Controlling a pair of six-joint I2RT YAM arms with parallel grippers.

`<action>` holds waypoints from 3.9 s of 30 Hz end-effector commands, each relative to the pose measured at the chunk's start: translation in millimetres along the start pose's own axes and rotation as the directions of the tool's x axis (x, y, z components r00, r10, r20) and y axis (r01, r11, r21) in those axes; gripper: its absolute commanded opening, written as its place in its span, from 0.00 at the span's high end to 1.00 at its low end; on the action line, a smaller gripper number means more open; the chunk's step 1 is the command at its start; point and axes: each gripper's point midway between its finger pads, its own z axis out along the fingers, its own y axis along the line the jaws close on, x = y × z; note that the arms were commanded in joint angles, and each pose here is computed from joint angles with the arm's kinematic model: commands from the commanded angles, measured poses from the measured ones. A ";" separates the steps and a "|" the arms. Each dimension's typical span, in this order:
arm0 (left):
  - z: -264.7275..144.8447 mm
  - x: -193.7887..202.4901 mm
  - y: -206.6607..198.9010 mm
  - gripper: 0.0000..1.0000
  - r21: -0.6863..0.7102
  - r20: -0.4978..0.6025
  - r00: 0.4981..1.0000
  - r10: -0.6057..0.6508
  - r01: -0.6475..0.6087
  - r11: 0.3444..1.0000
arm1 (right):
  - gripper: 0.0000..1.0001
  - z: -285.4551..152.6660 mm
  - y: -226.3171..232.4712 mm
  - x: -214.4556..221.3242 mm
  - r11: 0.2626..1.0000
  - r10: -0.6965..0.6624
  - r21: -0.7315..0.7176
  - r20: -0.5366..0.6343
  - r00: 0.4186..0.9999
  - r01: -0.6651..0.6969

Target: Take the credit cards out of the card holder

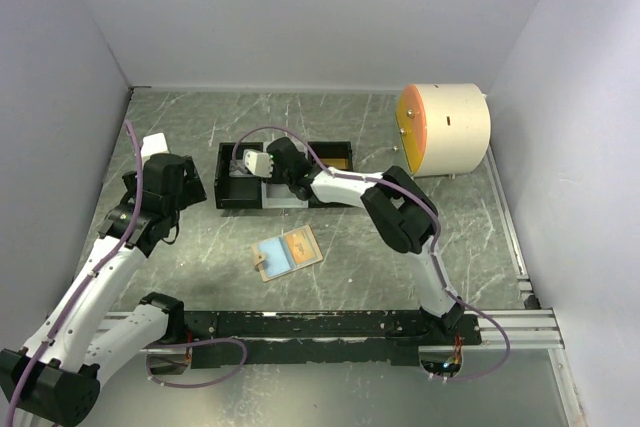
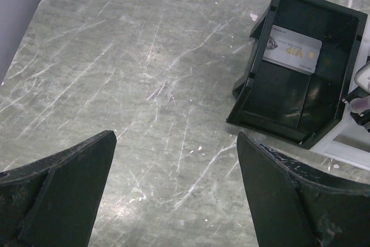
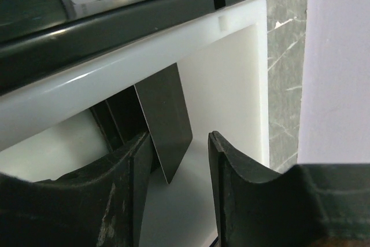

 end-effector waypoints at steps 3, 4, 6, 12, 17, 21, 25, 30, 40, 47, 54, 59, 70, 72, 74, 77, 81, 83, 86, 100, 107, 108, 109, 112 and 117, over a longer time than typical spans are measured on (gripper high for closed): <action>2.6 -1.5 -0.3 0.02 -0.001 0.008 1.000 0.012 -0.012 1.000 | 0.56 -22.1 -2.6 -17.0 0.997 0.063 -0.050 0.073 0.995 -0.059; 3.2 -0.7 -0.4 0.02 -0.002 0.005 1.000 0.014 -0.014 1.000 | 0.56 -24.3 -5.4 -19.4 0.996 0.078 -0.040 0.086 0.993 -0.075; 3.6 -0.1 -0.7 0.02 -0.002 0.002 1.000 0.014 -0.014 1.000 | 0.56 -28.8 -10.6 -23.5 0.994 0.106 -0.020 0.113 0.988 -0.105; 4.4 1.1 -1.7 0.03 0.001 -0.003 1.000 0.018 -0.018 1.000 | 0.55 -40.2 -18.8 -33.1 0.984 0.180 -0.017 0.152 0.972 -0.179; 4.3 1.4 -1.7 0.02 0.001 -0.006 1.000 0.018 -0.018 1.000 | 0.55 -77.7 -46.7 -49.0 0.916 0.385 0.014 0.255 0.887 -0.401; 4.3 1.8 -2.9 0.02 0.008 -0.008 1.000 0.021 -0.021 1.000 | 0.50 -130.8 -60.5 -63.2 0.798 0.564 -0.057 0.421 0.711 -0.599; 4.3 1.9 -3.8 0.02 0.013 -0.008 1.000 0.024 -0.024 1.000 | 0.34 -164.6 -50.8 -47.8 0.595 0.777 -0.167 0.370 0.510 -0.786; 4.0 2.0 -1.8 0.03 0.000 -0.008 1.000 0.023 -0.023 1.000 | 0.33 -191.8 -10.9 -28.3 0.330 0.944 -0.429 0.130 0.304 -0.841; -0.4 2.9 -6.2 0.03 0.032 -0.012 1.000 0.003 -0.003 0.999 | 0.11 -228.0 61.2 5.6 0.120 0.982 -0.532 -0.062 0.180 -0.838; -12.5 17.4 -55.6 0.05 0.300 -0.104 0.994 -0.033 0.063 0.952 | 0.18 -232.0 90.6 25.8 0.039 0.979 -0.482 -0.157 0.131 -0.875; -51.1 40.0 -110.2 0.08 0.599 -0.249 0.959 -0.139 0.265 0.755 | 0.19 -227.3 98.8 31.8 0.004 0.970 -0.441 -0.217 0.111 -0.898; -67.8 60.4 -125.5 0.10 0.649 -0.334 0.931 -0.151 0.343 0.679 | 0.22 -225.0 97.2 24.4 -0.016 0.968 -0.461 -0.231 0.102 -0.887; -82.2 116.4 -169.2 0.19 0.646 -0.437 0.894 -0.098 0.388 0.658 | 0.44 -222.3 116.9 3.1 -0.106 0.938 -0.520 -0.334 0.088 -0.847; -80.4 126.0 -169.6 0.23 0.607 -0.444 0.890 -0.104 0.384 0.696 | 0.47 -221.1 125.1 -2.2 -0.106 0.932 -0.524 -0.349 0.100 -0.845; -84.7 128.8 -177.4 0.25 0.621 -0.444 0.889 -0.111 0.395 0.677 | 0.49 -213.5 134.6 1.5 -0.093 0.926 -0.490 -0.362 0.105 -0.867; -88.1 140.4 -188.3 0.28 0.632 -0.475 0.873 -0.110 0.426 0.647 | 0.54 -199.4 147.8 15.6 -0.084 0.912 -0.415 -0.399 0.098 -0.906; -83.5 162.5 -192.9 0.34 0.585 -0.511 0.854 -0.099 0.430 0.688 | 0.59 -191.2 153.3 17.1 -0.074 0.901 -0.411 -0.417 0.115 -0.909; -80.3 171.9 -195.1 0.36 0.565 -0.523 0.847 -0.095 0.428 0.706 | 0.61 -188.7 153.6 17.1 -0.062 0.897 -0.410 -0.422 0.129 -0.910; -76.9 183.3 -197.9 0.39 0.536 -0.540 0.836 -0.093 0.427 0.728 | 0.63 -186.1 153.9 17.2 -0.053 0.893 -0.408 -0.428 0.140 -0.911; -61.9 212.3 -204.4 0.46 0.501 -0.565 0.819 -0.101 0.438 0.747 | 0.72 -178.1 186.7 40.8 -0.067 0.857 -0.338 -0.500 0.119 -0.939; -55.5 222.8 -208.4 0.48 0.493 -0.574 0.814 -0.091 0.432 0.756 | 0.76 -180.3 191.2 39.1 -0.095 0.852 -0.349 -0.513 0.105 -0.932; -54.2 224.1 -208.4 0.48 0.488 -0.576 0.812 -0.094 0.433 0.758 | 0.77 -180.8 192.0 38.1 -0.102 0.851 -0.352 -0.516 0.102 -0.930; -53.2 225.9 -208.3 0.49 0.484 -0.578 0.810 -0.095 0.435 0.760 | 0.78 -180.9 193.0 37.7 -0.107 0.849 -0.354 -0.519 0.100 -0.929; -49.7 230.8 -206.2 0.53 0.469 -0.581 0.808 -0.097 0.430 0.771 | 0.79 -180.9 194.2 36.7 -0.119 0.846 -0.356 -0.526 0.094 -0.927; -43.6 239.1 -197.0 0.56 0.438 -0.582 0.806 -0.109 0.424 0.793 | 0.82 -181.5 194.6 33.3 -0.130 0.839 -0.369 -0.536 0.096 -0.920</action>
